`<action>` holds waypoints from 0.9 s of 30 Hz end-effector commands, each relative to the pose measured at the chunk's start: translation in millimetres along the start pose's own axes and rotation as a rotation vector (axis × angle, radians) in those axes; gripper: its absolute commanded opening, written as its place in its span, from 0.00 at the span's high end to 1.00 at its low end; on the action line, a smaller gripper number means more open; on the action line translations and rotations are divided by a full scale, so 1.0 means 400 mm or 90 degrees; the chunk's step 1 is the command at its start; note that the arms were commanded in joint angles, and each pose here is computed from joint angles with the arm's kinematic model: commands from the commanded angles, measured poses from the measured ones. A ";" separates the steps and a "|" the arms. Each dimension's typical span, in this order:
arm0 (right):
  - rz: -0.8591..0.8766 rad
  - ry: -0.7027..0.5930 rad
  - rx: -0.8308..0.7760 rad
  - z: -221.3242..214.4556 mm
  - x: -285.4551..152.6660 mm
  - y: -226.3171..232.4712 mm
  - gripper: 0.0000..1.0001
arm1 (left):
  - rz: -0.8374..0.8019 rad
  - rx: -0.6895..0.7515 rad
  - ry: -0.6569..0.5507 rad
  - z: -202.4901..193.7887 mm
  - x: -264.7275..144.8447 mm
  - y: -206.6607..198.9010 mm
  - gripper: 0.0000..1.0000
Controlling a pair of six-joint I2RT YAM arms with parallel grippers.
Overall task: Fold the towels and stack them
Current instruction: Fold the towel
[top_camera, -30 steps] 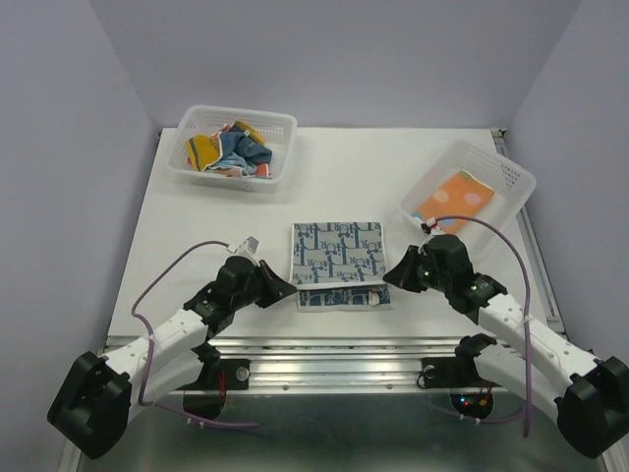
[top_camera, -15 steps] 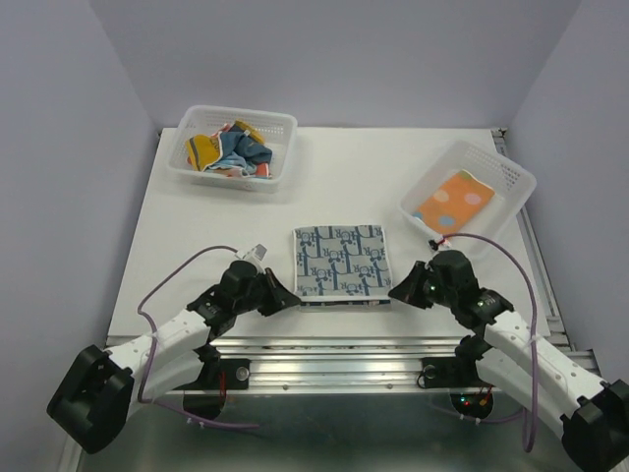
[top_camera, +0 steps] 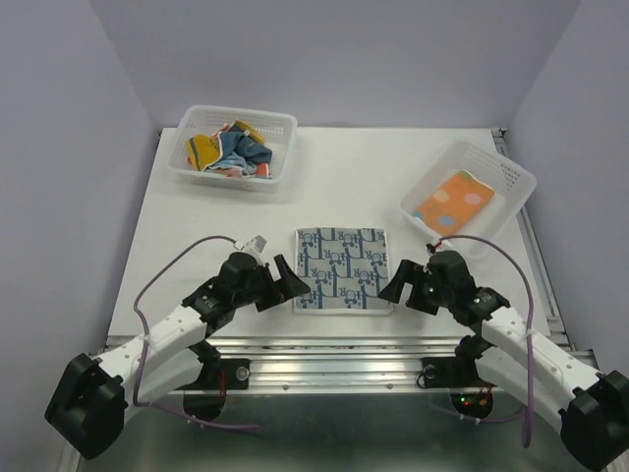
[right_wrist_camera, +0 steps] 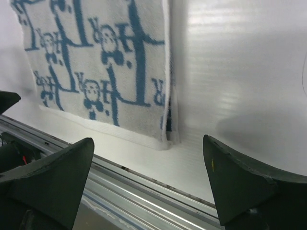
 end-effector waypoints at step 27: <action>-0.201 -0.216 -0.249 0.487 0.225 0.186 0.00 | 0.115 0.211 -0.104 0.434 0.273 -0.045 0.22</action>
Point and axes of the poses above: each gripper's point midway between its finger pads, its own x axis out along the fingers, its own y axis along the line the jaws close on, z = x × y, the point moved 6 cm from there along -x, back along the fingers
